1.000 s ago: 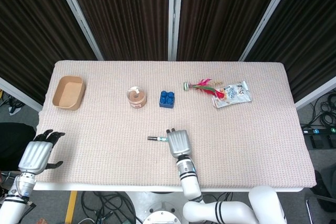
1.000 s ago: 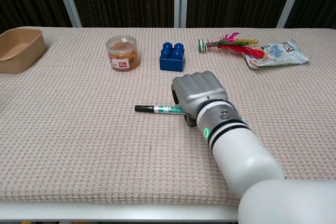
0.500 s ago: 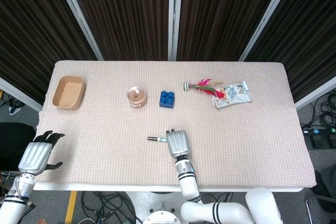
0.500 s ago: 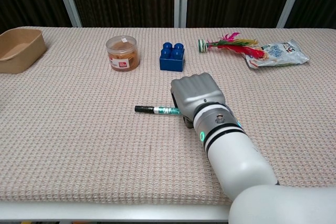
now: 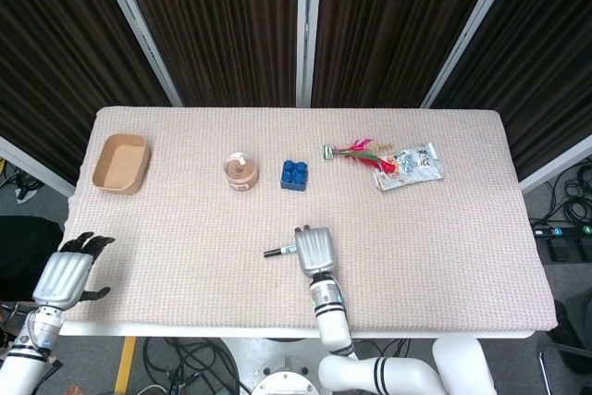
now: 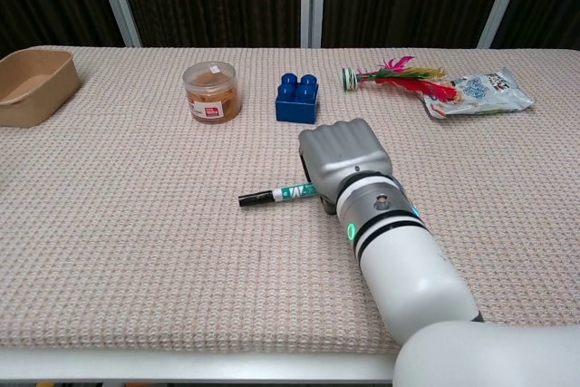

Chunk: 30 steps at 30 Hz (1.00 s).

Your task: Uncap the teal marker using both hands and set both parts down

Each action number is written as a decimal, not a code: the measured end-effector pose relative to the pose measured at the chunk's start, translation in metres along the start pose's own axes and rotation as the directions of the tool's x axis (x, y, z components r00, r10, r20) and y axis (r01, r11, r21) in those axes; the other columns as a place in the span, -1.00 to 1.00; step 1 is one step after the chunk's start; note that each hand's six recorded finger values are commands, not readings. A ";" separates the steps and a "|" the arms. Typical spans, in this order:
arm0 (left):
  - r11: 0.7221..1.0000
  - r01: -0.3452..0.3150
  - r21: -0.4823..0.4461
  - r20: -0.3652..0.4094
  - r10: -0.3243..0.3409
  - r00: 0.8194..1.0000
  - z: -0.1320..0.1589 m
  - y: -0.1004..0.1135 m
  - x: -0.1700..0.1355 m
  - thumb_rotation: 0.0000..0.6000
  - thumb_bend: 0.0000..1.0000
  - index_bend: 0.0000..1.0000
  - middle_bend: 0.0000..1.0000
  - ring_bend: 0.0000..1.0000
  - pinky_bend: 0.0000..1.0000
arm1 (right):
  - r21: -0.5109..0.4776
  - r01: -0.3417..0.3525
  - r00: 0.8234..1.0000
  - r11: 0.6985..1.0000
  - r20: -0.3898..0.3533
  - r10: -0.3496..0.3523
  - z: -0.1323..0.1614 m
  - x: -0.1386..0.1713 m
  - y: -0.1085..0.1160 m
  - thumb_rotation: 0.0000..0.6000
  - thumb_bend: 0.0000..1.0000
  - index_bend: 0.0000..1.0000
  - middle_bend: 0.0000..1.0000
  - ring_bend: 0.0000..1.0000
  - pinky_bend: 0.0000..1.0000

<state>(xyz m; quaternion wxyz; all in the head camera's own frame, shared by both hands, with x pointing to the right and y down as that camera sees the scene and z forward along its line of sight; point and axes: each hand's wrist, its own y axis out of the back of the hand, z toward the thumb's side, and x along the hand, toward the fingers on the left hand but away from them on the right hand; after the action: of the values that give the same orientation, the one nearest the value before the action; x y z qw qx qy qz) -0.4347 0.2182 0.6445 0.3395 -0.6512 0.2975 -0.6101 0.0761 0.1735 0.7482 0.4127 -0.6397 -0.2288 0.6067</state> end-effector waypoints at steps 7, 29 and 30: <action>1.000 -0.003 -0.010 0.010 0.003 1.000 0.007 0.001 0.005 1.00 -1.00 -0.59 -0.56 -0.76 -0.51 | -0.020 0.052 0.998 0.998 0.031 -0.051 -0.019 -0.001 0.017 1.00 -0.33 0.18 0.12 0.70 0.91; 0.996 -0.091 0.002 0.150 0.090 0.985 0.110 0.033 0.051 1.00 -1.00 -0.49 -0.42 -0.64 -0.35 | -0.073 0.184 0.980 0.980 0.092 -0.177 -0.079 -0.012 0.084 1.00 -0.33 0.18 0.12 0.70 0.91; 0.995 -0.095 0.000 0.158 0.094 0.983 0.116 0.035 0.054 1.00 -1.00 -0.49 -0.42 -0.64 -0.35 | -0.068 0.183 0.980 0.981 0.089 -0.177 -0.077 -0.012 0.085 1.00 -0.33 0.18 0.12 0.70 0.91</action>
<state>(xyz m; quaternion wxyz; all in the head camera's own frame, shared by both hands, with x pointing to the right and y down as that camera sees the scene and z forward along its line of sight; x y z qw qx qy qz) -0.3136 0.1640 0.6455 0.3932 -0.6812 0.2979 -0.5409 0.1312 0.0973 0.6812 0.4316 -0.6059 -0.3256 0.5836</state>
